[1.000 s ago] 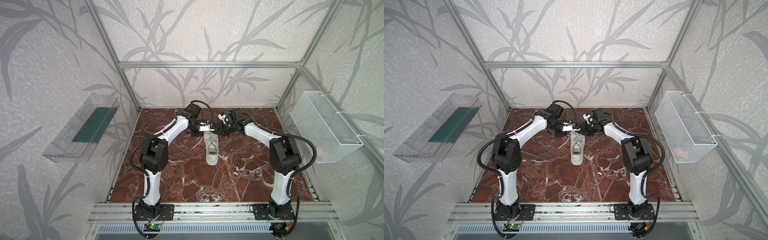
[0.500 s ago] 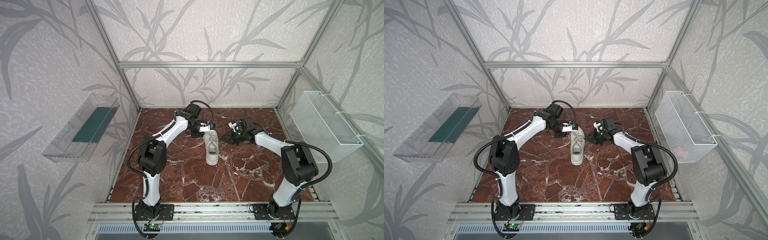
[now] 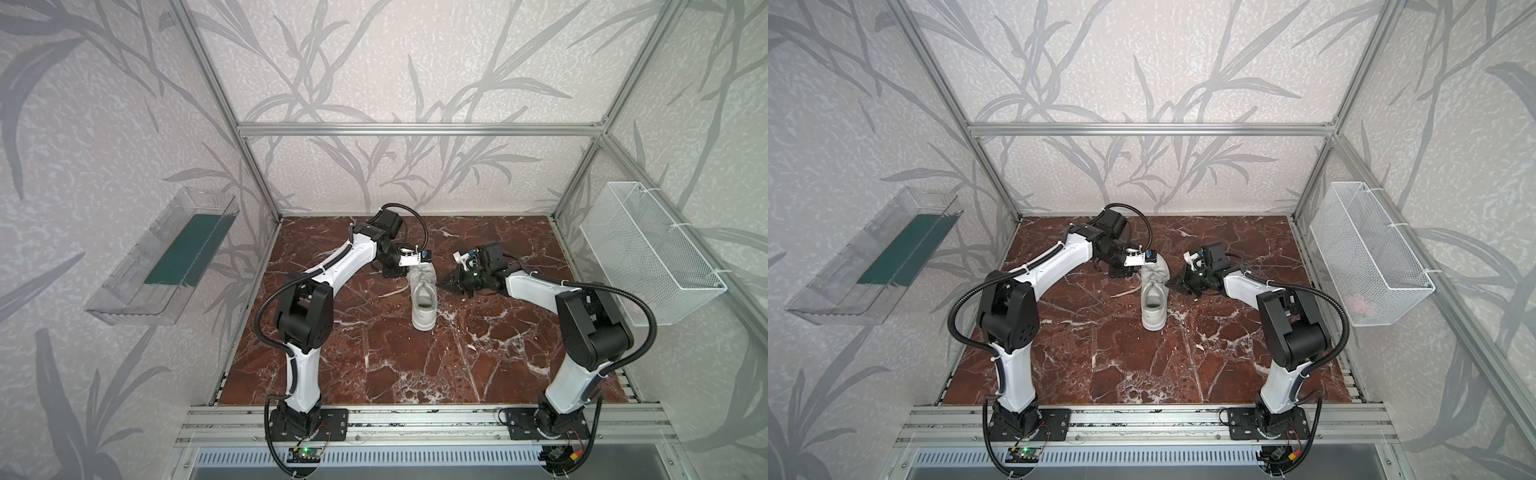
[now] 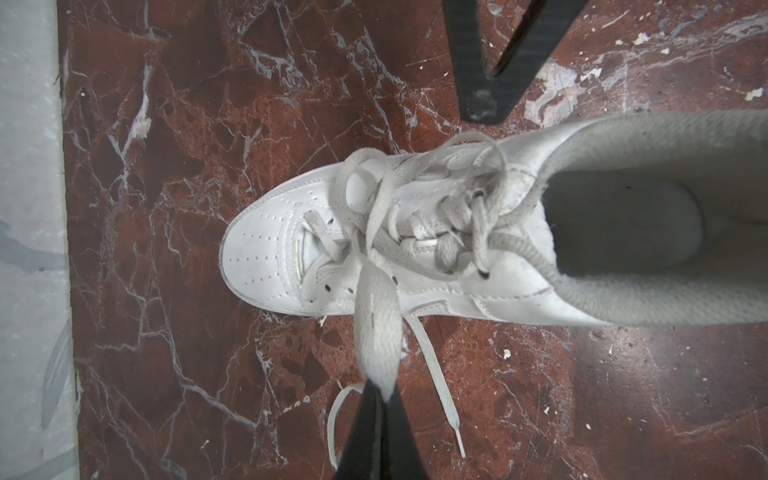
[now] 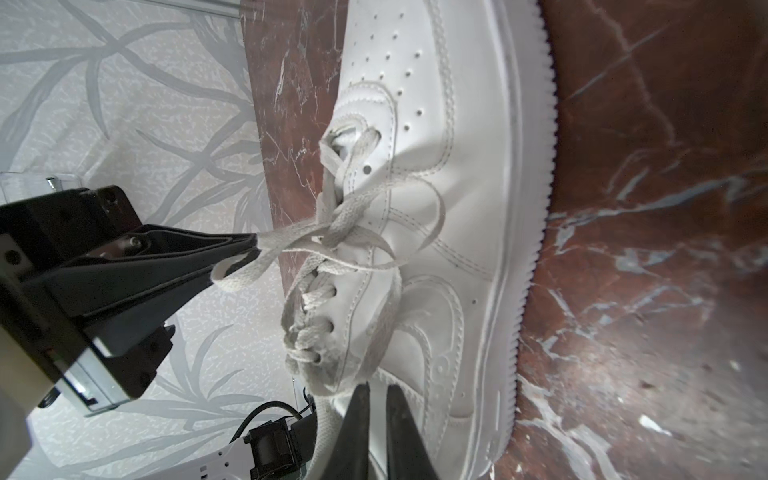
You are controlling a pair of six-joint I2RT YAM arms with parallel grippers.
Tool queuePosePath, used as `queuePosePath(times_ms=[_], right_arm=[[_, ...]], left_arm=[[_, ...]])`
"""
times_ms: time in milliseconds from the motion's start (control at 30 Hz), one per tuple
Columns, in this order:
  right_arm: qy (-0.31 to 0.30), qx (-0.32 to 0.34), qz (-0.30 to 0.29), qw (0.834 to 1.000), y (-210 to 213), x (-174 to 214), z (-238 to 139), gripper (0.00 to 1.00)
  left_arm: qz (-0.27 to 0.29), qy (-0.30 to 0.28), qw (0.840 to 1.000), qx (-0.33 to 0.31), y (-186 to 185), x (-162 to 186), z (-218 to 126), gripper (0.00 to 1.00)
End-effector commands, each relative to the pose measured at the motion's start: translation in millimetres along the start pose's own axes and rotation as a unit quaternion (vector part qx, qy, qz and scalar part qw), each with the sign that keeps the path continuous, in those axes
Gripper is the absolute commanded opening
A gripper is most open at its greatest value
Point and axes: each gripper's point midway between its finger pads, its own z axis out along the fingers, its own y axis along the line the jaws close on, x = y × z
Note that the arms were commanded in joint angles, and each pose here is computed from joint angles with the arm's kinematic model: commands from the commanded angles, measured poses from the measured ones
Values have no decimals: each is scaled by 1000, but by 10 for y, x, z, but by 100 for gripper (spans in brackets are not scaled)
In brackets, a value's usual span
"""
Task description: Tie the shoes
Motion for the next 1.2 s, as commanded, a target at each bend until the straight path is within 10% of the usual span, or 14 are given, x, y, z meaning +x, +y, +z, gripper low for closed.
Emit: queuePosePath(times_ms=[0,433,1167], right_arm=[[7,-16,0,1000,54,0,67,12],[-11,23,25,999,-155,21,48,13],[-13,-120,32,992,374,-157,205,12]], left_arm=[[7,-10,1000,7,-95,-82,-119,0],[6,-9,1000,11,-136,-79,-95,0],[8,-8,1000,15,-208,-91,-96,0]])
